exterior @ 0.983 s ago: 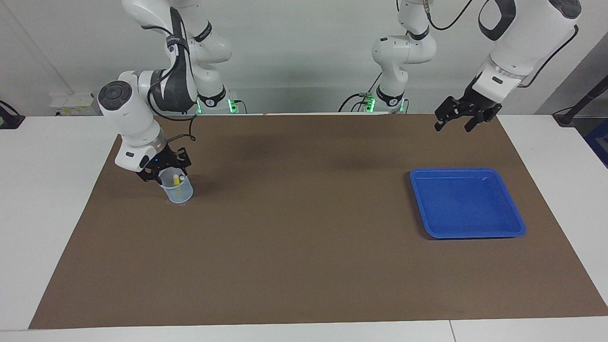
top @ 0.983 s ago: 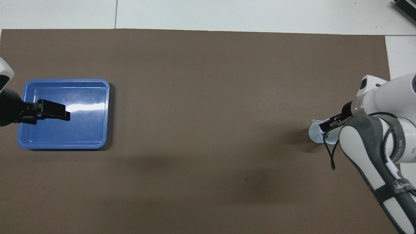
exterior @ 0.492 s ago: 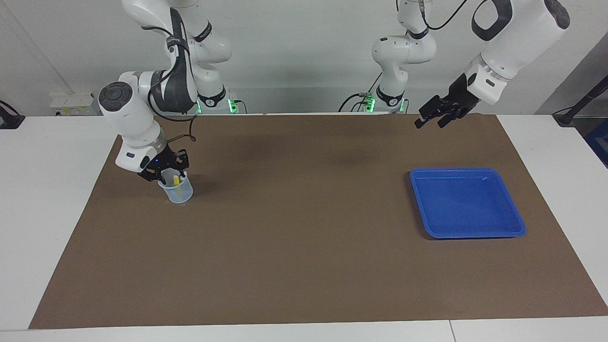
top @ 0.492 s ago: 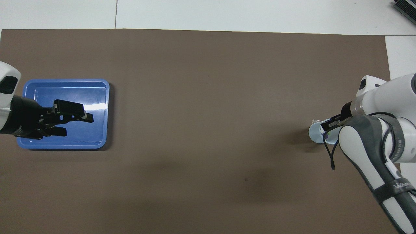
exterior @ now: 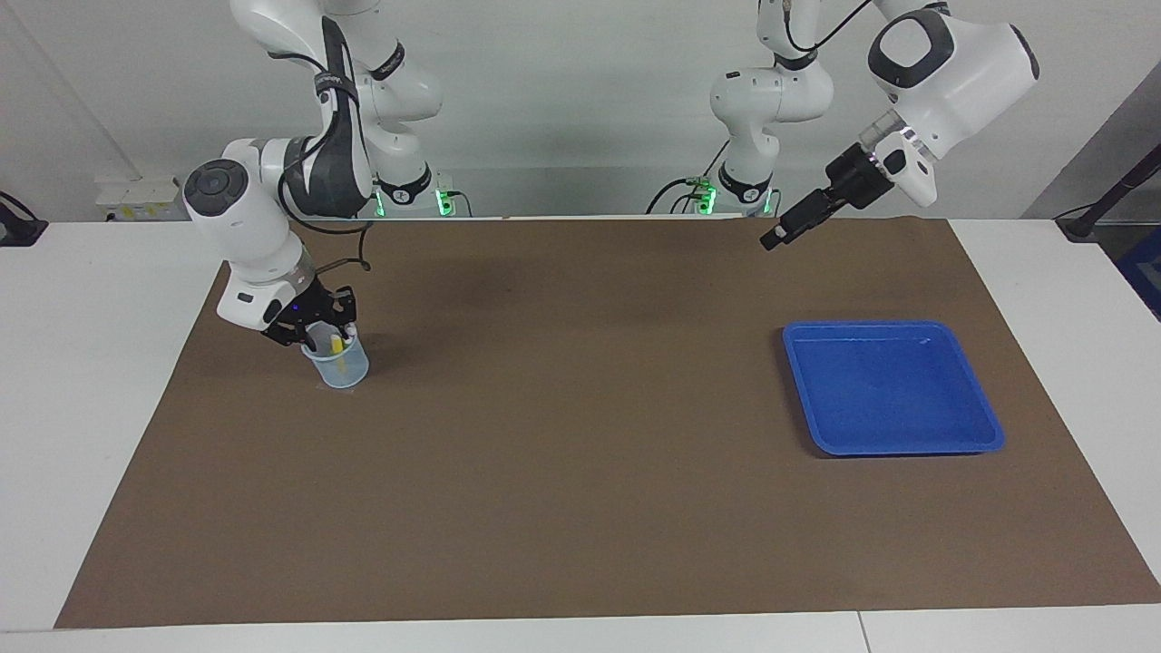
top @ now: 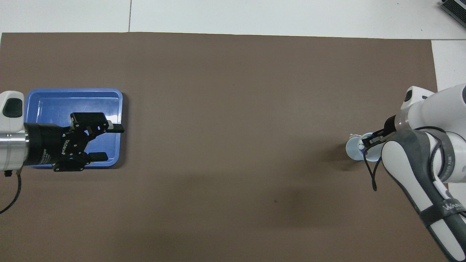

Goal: Right arm passes pens to left for tray arrangement
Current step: 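Move the left gripper off the tray while the right gripper reaches the cup, then grasp the yellow pen in the cup with the right gripper and lift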

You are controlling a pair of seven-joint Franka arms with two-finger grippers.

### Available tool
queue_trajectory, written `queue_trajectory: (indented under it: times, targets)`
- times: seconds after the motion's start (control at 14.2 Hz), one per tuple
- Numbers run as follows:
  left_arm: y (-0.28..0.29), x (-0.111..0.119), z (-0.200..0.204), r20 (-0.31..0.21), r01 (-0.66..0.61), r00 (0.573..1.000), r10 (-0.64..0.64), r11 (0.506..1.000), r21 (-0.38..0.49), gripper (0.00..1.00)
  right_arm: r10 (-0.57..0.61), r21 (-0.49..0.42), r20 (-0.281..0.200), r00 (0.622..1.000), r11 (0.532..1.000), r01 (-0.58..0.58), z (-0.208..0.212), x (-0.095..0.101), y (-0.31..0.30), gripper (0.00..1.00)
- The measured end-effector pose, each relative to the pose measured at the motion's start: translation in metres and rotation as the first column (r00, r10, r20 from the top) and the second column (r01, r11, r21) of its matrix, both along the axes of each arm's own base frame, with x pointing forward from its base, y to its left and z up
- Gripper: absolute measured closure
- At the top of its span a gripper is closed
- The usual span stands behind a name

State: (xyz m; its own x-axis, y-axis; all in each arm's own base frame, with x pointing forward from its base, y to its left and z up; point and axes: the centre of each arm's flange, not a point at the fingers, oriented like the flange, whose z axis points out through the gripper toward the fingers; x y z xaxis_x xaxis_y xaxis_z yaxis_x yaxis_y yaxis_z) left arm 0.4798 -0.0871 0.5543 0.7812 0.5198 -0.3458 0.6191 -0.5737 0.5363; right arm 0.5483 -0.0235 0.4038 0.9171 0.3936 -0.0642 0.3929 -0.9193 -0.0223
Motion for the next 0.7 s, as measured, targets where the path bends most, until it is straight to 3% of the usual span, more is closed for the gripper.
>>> queue_trajectory:
  times: [0.21,0.49,0.7]
  targets:
    - [-0.025,-0.004,-0.007,-0.063,-0.156,0.986,0.152,0.985,-0.071,0.00,0.000,0.000,0.000,1.000,1.000,0.000,0.000,0.000,0.000,0.60]
    - [-0.050,-0.021,-0.029,-0.126,-0.288,0.954,0.271,0.947,-0.142,0.00,0.000,-0.001,0.017,1.000,1.000,0.000,0.001,0.002,0.000,0.60]
    - [-0.053,-0.031,-0.035,-0.155,-0.308,0.946,0.285,0.938,-0.157,0.00,0.000,-0.001,0.032,0.999,1.000,0.000,0.001,0.004,0.000,0.60]
